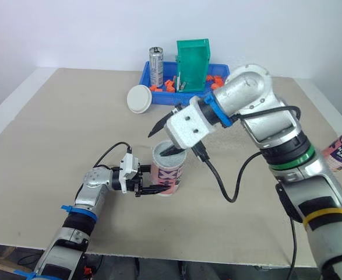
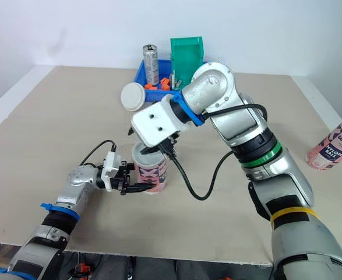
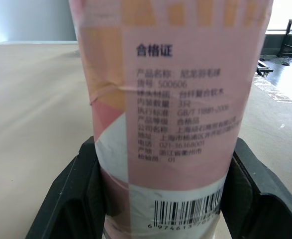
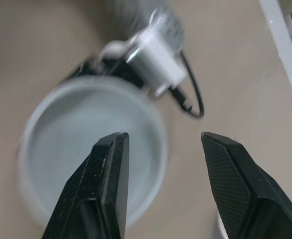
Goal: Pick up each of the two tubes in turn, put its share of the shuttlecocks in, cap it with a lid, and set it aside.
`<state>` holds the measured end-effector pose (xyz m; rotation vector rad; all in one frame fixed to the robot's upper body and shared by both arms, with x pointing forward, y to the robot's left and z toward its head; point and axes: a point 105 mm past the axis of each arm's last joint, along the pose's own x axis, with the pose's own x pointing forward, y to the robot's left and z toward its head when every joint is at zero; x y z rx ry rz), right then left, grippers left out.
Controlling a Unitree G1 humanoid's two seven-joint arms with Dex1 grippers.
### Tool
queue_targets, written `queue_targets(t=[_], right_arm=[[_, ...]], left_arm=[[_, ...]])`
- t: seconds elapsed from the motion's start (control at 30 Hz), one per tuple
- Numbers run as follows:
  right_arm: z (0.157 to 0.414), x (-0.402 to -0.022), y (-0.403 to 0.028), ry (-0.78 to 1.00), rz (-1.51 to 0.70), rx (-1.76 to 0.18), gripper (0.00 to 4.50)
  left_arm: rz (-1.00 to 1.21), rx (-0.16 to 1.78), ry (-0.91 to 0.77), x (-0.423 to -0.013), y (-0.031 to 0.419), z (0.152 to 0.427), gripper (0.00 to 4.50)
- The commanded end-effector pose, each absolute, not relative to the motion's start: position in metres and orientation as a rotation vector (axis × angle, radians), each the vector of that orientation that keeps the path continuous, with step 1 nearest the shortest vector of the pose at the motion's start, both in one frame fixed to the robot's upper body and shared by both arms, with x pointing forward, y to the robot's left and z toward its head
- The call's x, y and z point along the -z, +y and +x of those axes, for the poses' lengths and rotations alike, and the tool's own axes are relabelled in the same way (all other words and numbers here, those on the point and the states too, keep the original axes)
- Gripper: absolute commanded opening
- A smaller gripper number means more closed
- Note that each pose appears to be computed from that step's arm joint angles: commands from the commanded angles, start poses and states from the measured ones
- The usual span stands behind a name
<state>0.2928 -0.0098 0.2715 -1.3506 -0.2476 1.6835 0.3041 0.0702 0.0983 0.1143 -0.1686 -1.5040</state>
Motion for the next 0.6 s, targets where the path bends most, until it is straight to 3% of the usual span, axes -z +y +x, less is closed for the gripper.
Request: queue_targets(t=[0.03,0.13,0.3,0.6], right_arm=[[0.284,-0.315,-0.023,-0.316,-1.26,-1.667,2.57],[0.282,-0.323,-0.039,-0.295,-1.246,-1.678,2.57],[0.278,-0.31,-0.046,-0.253,-1.286,-1.71,0.12],[0.283,-0.259,-0.039,-0.149,-1.444,-1.758,0.05]], left_arm=[[0.107,1.488,-0.063,-0.078,0.076,0.302,2.75],[0.105,1.487,-0.061,-0.077,0.076,0.302,2.75],[0.105,1.488,-0.058,-0.076,0.077,0.302,2.75],[0.106,1.489,-0.06,-0.076,0.076,0.302,2.75]])
